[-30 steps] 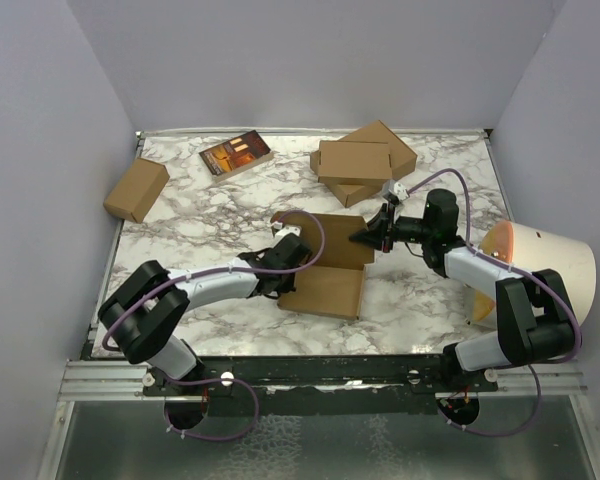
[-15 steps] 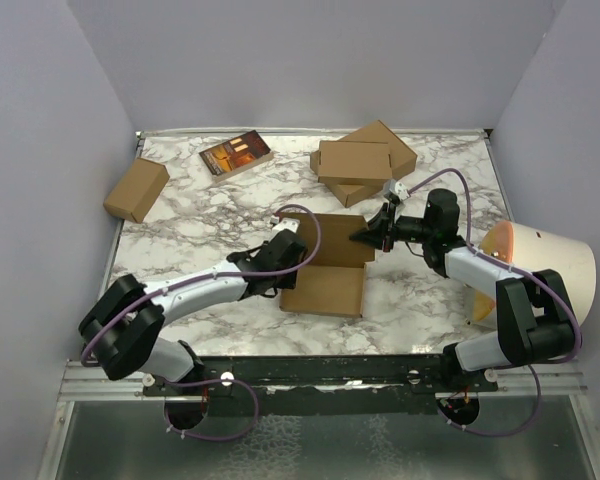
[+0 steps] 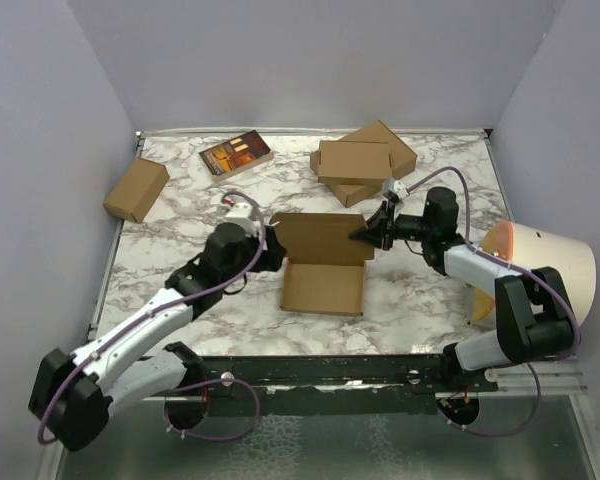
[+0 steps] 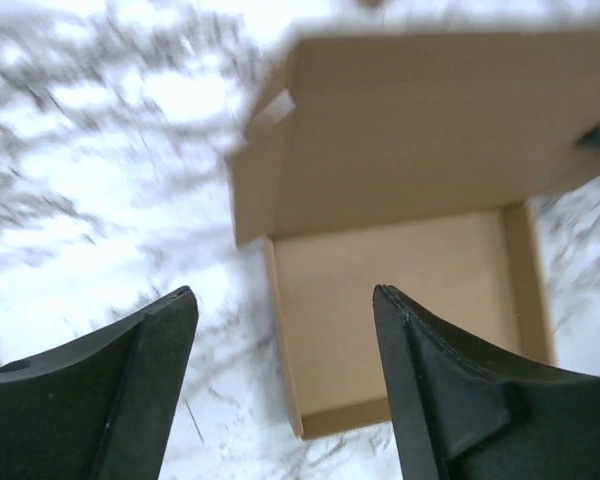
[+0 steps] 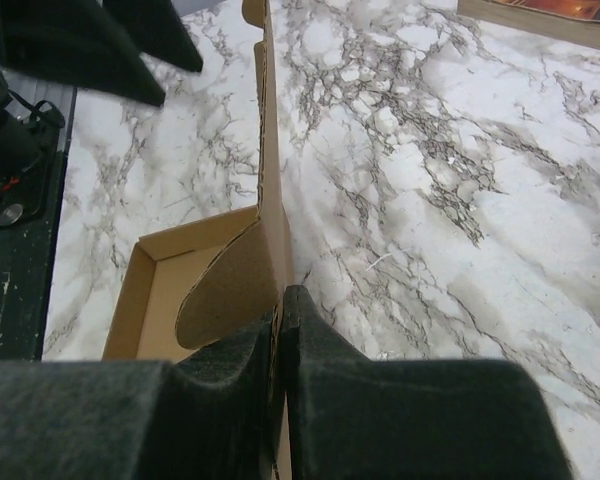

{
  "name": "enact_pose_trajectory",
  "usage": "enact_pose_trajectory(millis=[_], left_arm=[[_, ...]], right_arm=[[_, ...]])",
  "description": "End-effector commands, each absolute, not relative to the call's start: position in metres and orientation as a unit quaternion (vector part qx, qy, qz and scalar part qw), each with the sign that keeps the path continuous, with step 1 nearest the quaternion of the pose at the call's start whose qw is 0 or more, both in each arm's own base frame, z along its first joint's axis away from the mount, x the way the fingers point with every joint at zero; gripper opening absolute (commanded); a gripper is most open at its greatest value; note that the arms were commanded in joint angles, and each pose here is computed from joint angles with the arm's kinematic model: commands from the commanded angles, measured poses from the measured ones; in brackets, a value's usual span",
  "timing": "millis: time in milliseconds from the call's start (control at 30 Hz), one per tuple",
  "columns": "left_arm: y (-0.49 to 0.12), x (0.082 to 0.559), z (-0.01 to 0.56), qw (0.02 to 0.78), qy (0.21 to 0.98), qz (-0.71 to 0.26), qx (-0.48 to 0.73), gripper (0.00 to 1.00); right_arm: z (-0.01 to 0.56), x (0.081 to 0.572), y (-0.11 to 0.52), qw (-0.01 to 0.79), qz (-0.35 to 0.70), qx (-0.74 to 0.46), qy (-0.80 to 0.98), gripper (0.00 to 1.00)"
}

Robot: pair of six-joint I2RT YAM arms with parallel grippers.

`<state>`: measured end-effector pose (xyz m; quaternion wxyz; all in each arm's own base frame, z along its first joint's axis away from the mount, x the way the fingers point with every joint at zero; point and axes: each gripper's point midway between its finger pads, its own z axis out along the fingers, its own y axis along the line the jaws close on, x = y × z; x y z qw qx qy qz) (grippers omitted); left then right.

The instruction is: Fold the paper box

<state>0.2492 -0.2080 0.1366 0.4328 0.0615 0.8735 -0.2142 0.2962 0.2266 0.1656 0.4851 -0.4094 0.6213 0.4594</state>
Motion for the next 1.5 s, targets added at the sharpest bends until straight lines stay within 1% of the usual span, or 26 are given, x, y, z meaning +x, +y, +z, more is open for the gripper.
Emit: enact_pose_trajectory(millis=[0, 133, 267, 367, 467, 567, 733, 933, 1000, 1033, 1133, 1333, 1467], left_arm=[[-0.185, 0.272, 0.197, 0.512, 0.8, -0.309, 0.042, 0.75], [-0.162, 0.284, 0.215, 0.527, 0.774, -0.35, 0.03, 0.75], [-0.16, 0.29, 0.218, 0.534, 0.756, -0.376, 0.045, 0.73], [-0.162, 0.296, 0.21, 0.532, 0.754, -0.381, 0.058, 0.72], [-0.165, 0.301, 0.198, 0.523, 0.76, -0.381, 0.06, 0.69], [-0.164, 0.304, 0.195, 0.525, 0.76, -0.381, 0.053, 0.68], [-0.155, 0.305, 0.2, 0.547, 0.756, -0.357, 0.045, 0.68], [-0.146, 0.299, 0.201, 0.559, 0.754, -0.344, 0.028, 0.69], [-0.146, 0.297, 0.2, 0.557, 0.754, -0.348, 0.023, 0.69], [-0.146, 0.296, 0.199, 0.556, 0.754, -0.349, 0.019, 0.69], [-0.146, 0.293, 0.195, 0.551, 0.755, -0.355, 0.009, 0.69], [-0.141, 0.293, 0.185, 0.548, 0.752, -0.364, -0.041, 0.68], [-0.135, 0.295, 0.176, 0.546, 0.752, -0.362, -0.074, 0.68]], right_arm=[[0.172, 0.303, 0.229, 0.488, 0.461, -0.422, 0.61, 0.06], [0.17, 0.305, 0.229, 0.486, 0.458, -0.424, 0.611, 0.08], [0.168, 0.307, 0.229, 0.483, 0.459, -0.426, 0.613, 0.09], [0.166, 0.308, 0.229, 0.48, 0.458, -0.428, 0.614, 0.1], [0.165, 0.31, 0.229, 0.479, 0.456, -0.43, 0.615, 0.14], [0.164, 0.314, 0.229, 0.479, 0.45, -0.431, 0.618, 0.2], [0.165, 0.323, 0.223, 0.481, 0.436, -0.431, 0.626, 0.35], [0.177, 0.331, 0.209, 0.498, 0.409, -0.44, 0.626, 0.61], [0.182, 0.331, 0.204, 0.503, 0.406, -0.444, 0.621, 0.67], [0.184, 0.331, 0.201, 0.505, 0.404, -0.444, 0.62, 0.69], [0.193, 0.331, 0.192, 0.514, 0.397, -0.449, 0.614, 0.71], [0.202, 0.335, 0.171, 0.53, 0.379, -0.451, 0.61, 0.71], [0.199, 0.348, 0.157, 0.53, 0.352, -0.428, 0.642, 0.71]])
